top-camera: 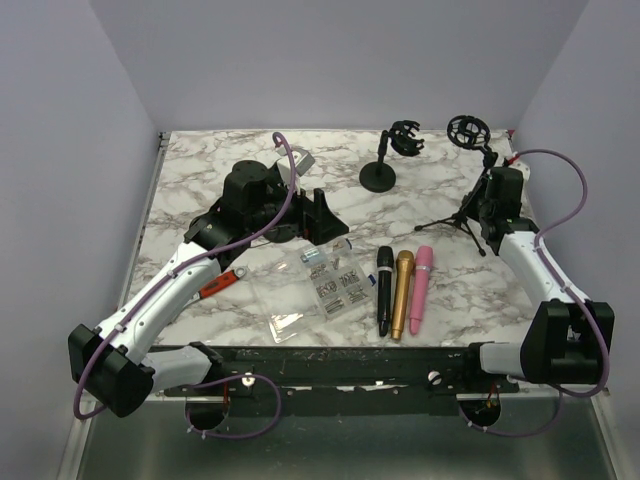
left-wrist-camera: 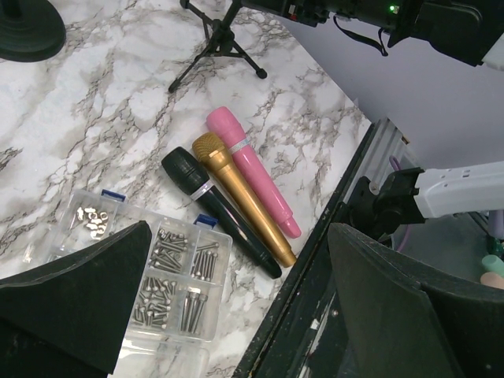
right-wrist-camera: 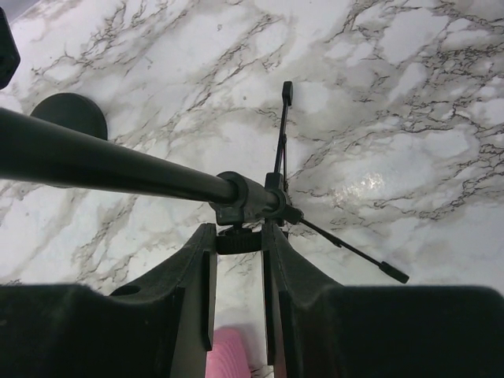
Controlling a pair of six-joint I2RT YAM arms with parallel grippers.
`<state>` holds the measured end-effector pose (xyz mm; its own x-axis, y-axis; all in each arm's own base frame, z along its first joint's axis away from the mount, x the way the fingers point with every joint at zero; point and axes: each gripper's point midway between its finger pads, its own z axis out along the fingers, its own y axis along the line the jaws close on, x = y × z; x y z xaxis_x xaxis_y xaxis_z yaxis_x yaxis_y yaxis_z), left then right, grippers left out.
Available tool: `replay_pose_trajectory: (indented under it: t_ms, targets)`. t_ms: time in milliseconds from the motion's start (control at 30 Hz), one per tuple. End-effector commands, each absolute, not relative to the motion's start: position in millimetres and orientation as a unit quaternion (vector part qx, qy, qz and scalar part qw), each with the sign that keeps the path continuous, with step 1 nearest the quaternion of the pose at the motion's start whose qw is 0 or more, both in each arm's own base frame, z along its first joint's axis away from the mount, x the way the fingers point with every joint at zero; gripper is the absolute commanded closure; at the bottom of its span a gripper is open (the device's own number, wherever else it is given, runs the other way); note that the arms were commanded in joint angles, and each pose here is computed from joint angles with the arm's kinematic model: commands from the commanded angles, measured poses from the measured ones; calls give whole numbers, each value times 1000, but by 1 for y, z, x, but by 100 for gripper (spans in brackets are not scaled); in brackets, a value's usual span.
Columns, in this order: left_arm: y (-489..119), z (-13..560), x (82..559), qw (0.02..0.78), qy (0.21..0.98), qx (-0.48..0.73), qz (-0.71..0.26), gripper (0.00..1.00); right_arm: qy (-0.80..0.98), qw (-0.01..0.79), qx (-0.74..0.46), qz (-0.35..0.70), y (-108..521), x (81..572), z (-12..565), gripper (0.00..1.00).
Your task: Remove the microphone from the stand
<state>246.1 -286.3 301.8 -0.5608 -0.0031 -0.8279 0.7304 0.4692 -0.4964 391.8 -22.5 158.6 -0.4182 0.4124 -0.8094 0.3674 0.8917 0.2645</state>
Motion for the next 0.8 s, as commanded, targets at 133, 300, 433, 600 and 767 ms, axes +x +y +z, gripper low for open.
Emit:
replay_pose_trajectory:
  t_ms: [133, 300, 433, 600, 767]
  targets:
    - [-288, 318, 242, 416, 740, 251, -465, 1, 811, 521, 254, 76, -10, 391, 179, 43]
    - [-285, 323, 242, 429, 737, 254, -456, 1, 782, 536, 302, 100, -11, 375, 188, 12]
    - [-282, 326, 245, 437, 740, 247, -449, 1, 747, 556, 324, 166, -13, 368, 200, 0]
    - [-288, 357, 236, 430, 721, 233, -491, 1, 681, 559, 345, 324, -14, 358, 203, 0]
    - [-293, 376, 238, 440, 705, 236, -503, 2, 626, 555, 354, 417, -1, 352, 193, 3]
